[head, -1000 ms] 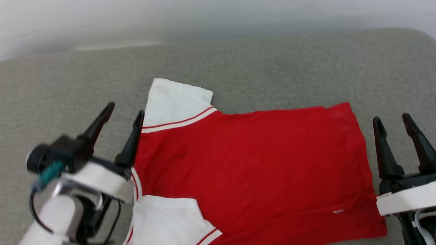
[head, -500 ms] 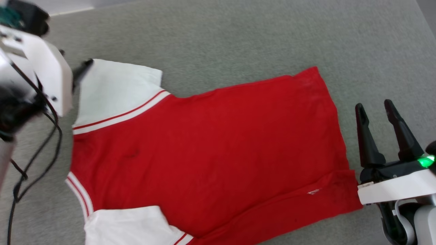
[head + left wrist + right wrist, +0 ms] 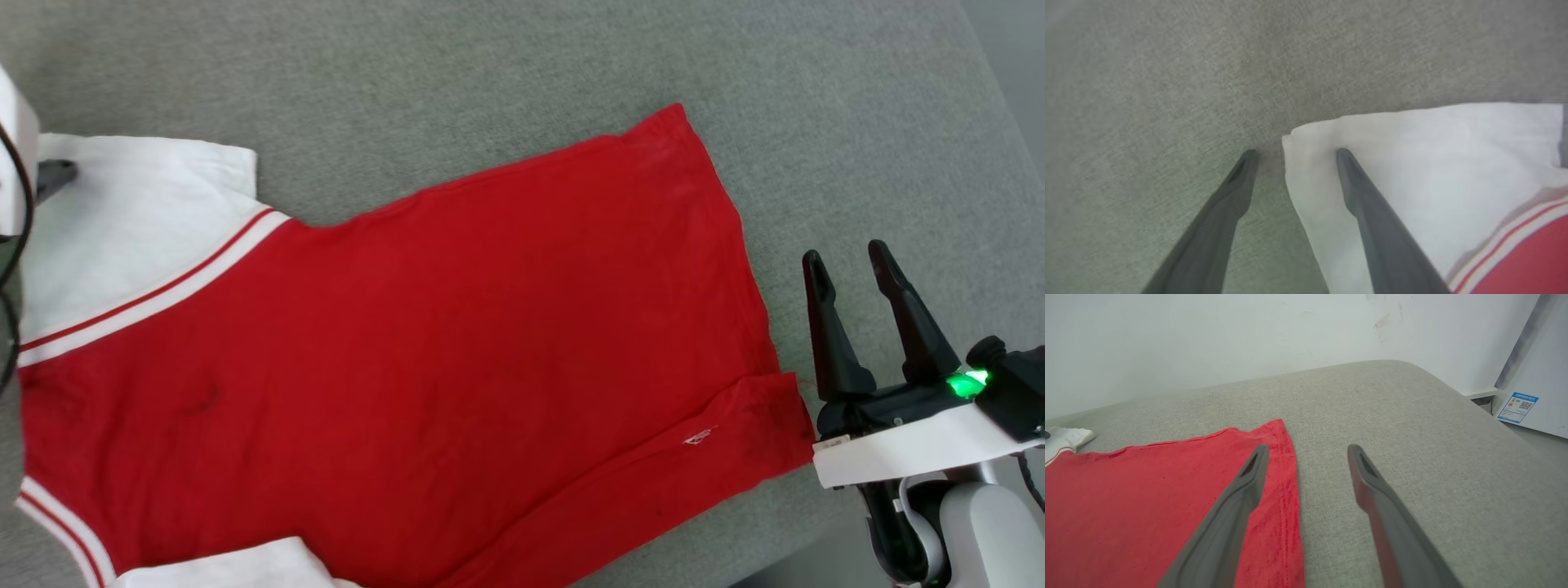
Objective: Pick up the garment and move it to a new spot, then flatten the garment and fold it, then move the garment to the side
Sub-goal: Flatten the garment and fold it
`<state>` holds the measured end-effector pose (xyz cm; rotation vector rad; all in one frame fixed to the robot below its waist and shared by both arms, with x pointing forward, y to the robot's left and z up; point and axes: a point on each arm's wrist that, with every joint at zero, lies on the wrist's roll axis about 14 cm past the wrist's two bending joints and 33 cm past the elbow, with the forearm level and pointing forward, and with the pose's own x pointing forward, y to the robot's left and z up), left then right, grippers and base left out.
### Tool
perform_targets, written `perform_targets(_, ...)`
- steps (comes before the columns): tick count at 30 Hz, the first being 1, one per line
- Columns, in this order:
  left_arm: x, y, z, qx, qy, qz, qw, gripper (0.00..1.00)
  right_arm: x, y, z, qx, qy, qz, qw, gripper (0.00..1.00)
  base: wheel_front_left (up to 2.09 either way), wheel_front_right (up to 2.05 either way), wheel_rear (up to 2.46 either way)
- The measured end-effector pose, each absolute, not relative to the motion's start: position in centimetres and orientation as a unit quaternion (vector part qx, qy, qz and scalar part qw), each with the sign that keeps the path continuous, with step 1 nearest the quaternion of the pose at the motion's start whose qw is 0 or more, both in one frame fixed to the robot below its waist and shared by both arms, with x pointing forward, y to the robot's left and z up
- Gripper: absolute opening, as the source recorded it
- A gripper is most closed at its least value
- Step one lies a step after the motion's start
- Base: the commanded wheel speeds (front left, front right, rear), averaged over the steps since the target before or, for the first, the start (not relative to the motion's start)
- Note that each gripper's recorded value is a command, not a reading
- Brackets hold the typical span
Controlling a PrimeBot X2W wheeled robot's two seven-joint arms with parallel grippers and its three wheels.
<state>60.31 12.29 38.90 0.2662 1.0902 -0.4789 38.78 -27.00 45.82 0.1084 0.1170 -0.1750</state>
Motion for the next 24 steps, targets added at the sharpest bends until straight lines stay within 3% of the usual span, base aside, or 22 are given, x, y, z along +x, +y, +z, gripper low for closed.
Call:
perform_targets(5,60.3,12.0,37.3,0.126,0.532,-0.222,0.807,1.00,38.6,-27.6,45.1,0.044,0.068,-0.096,0.992,1.00,0.00,0.00,0.00)
perform_targets(6,60.3,12.0,37.3,0.126,0.532,-0.222,0.807,0.91,38.6,-27.6,45.1,0.044,0.068,-0.096,0.992,1.00,0.00,0.00,0.00)
perform_targets(7,60.1,11.9,36.9,0.117,0.543,-0.224,0.801,0.38,38.6,-27.7,45.0,0.042,0.071,-0.097,0.992,1.00,0.00,0.00,0.00)
perform_targets(8,59.9,11.8,36.8,0.114,0.546,-0.228,0.798,0.00,38.7,-27.6,44.9,0.042,0.071,-0.096,0.992,1.00,0.00,0.00,0.00)
perform_targets(16,59.7,11.2,37.7,0.099,0.513,-0.241,0.818,0.00,39.7,-27.4,45.4,0.026,0.074,-0.075,0.994,1.00,0.00,0.00,0.00)
perform_targets(24,60.2,11.3,42.8,0.118,0.402,-0.247,0.874,0.00,40.6,-27.2,46.0,-0.017,0.128,-0.024,0.991,1.00,0.00,0.00,0.00)
